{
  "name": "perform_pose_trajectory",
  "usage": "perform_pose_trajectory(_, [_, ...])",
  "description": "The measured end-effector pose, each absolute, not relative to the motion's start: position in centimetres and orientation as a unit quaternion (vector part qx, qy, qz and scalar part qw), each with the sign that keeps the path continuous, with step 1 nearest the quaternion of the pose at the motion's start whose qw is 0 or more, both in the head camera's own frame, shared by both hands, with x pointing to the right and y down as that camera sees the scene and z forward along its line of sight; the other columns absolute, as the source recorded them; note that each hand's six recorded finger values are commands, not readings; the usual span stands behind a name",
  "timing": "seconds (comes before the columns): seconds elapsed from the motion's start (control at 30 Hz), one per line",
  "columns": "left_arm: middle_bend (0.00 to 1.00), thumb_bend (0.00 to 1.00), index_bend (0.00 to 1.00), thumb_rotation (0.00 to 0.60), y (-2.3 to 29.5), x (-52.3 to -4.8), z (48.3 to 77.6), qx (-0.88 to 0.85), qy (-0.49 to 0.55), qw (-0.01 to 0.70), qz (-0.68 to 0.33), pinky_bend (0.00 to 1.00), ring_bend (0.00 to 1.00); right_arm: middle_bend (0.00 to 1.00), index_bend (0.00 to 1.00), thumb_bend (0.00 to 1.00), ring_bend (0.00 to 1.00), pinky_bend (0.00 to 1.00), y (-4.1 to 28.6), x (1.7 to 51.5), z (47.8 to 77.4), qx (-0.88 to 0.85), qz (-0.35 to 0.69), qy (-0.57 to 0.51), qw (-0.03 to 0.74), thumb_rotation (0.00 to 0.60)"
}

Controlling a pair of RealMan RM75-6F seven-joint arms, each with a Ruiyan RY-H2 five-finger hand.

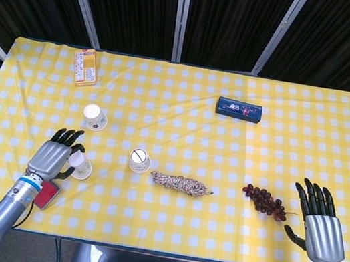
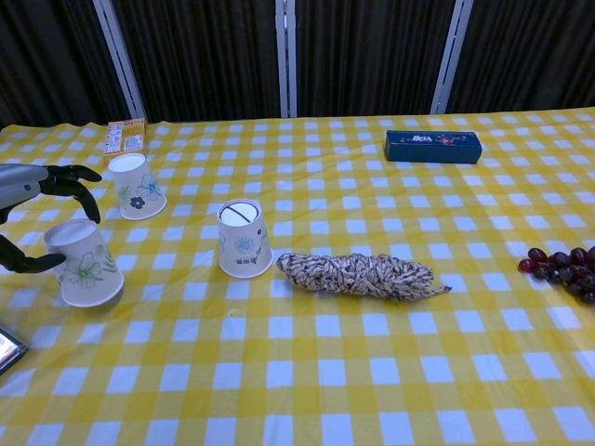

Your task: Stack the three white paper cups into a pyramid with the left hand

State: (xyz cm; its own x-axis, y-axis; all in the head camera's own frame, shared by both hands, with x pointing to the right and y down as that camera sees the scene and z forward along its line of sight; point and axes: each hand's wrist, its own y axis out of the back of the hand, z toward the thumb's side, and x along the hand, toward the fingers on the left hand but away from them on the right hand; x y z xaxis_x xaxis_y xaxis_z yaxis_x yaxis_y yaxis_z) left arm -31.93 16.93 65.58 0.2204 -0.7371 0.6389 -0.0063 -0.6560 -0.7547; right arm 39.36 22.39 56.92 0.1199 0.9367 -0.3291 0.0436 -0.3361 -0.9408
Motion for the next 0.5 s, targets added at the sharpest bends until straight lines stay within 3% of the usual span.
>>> perform_pose_trajectory(0.3, [0.00,0.45,0.35,0.600,14.2,-29.9,64.0,-0.716,0.292,0.340,-0.535,0.00,0.00,0.00,0.00,0.07,0.00,0.00,22.4,39.3,57.0,-0.621,0.533,-0.395,0.418,0.600])
perform_pose_trajectory(0.5, [0.00,0.45,0.36,0.600,12.6,-27.6,64.9,-0.718,0.298,0.351,-0.522,0.00,0.00,0.00,0.00,0.07,0.00,0.00,22.3,39.5,56.8,-0.622,0.529,-0.401,0.414,0.600])
